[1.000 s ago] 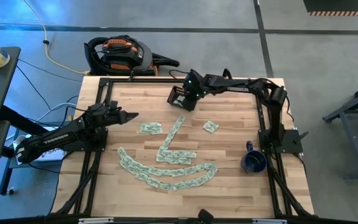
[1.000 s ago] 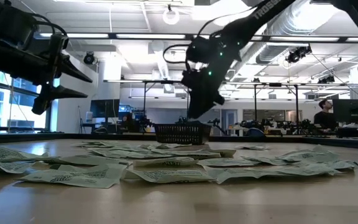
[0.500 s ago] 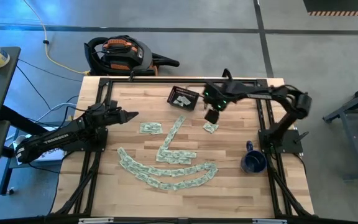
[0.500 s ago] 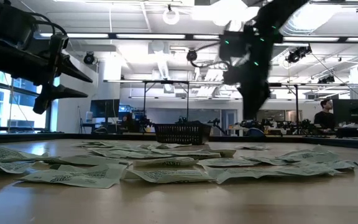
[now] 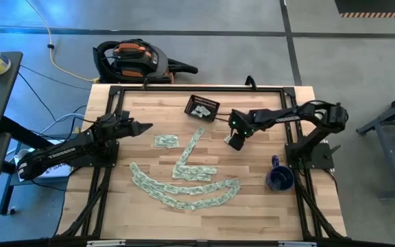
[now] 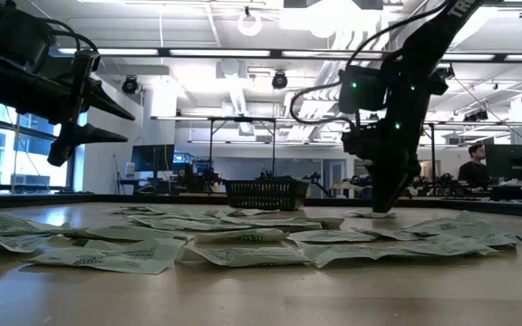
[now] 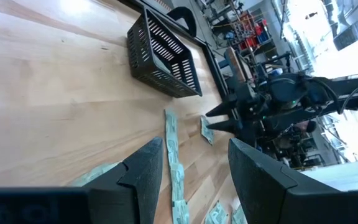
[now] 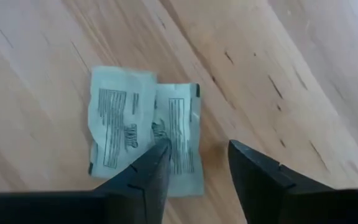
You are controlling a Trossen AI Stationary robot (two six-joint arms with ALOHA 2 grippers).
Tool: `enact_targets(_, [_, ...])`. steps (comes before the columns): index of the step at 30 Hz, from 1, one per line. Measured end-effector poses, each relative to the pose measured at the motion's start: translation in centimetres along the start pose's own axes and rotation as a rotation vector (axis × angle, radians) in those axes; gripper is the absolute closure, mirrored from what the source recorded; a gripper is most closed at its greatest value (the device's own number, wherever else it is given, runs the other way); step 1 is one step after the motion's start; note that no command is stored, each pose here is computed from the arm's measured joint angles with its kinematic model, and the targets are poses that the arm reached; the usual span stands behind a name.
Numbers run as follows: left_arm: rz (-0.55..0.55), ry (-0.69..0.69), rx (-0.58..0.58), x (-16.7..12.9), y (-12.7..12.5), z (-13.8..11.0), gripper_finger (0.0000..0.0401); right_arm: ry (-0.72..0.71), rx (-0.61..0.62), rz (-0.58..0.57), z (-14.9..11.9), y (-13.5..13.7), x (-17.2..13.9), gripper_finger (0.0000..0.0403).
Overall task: Pick and place Stevia / Truvia into bins
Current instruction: Put the stevia packet into the black bin
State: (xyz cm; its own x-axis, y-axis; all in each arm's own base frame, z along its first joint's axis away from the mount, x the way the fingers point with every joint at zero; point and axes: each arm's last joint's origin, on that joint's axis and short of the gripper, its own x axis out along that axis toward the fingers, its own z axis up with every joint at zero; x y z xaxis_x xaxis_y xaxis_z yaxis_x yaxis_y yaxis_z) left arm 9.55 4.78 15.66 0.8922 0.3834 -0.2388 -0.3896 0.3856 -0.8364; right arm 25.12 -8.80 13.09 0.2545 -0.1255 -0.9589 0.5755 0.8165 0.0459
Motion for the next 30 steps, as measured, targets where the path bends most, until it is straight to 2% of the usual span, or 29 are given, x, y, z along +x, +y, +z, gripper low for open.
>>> enact_targets(2, [0.005,0.003,-0.003,0.0,0.0,0.0,0.0185,-0.011,-0.012,-0.035,-0.1,0.0,0.0,0.0259])
enact_targets(6, [0.012,0.004,-0.004,0.0,0.1,0.0,0.0185,-0.06,-0.001,-0.222,0.2,-0.9,0.0,0.027])
enact_targets(8, [0.014,0.003,-0.004,0.0,0.1,0.0,0.0185,-0.064,0.024,-0.267,0.5,-1.6,-0.1,0.0273])
enact_targets(17, [0.016,0.002,-0.008,0.0,0.1,0.0,0.0185,-0.124,0.043,-0.056,3.6,-2.3,-1.8,0.0259])
enact_targets(21, [0.017,0.002,-0.008,0.0,0.1,0.0,0.0185,-0.103,0.203,-0.055,3.8,-4.0,-2.1,0.0238])
enact_targets(23, [0.017,0.002,-0.009,0.0,0.1,0.0,0.0185,-0.075,0.321,-0.054,3.6,-5.4,-2.0,0.0219])
enact_targets(25, [0.018,0.002,-0.008,0.0,0.1,0.0,0.0185,-0.041,0.379,-0.048,3.4,-6.3,-2.1,0.0198])
enact_targets(27, [0.018,0.001,-0.009,0.0,0.1,0.0,0.0185,-0.008,0.359,-0.028,3.1,-6.7,-2.1,0.0174])
enact_targets(30, [0.019,0.001,-0.008,0.0,0.1,0.0,0.0185,0.0,0.263,-0.002,3.1,-6.1,-2.0,0.0146])
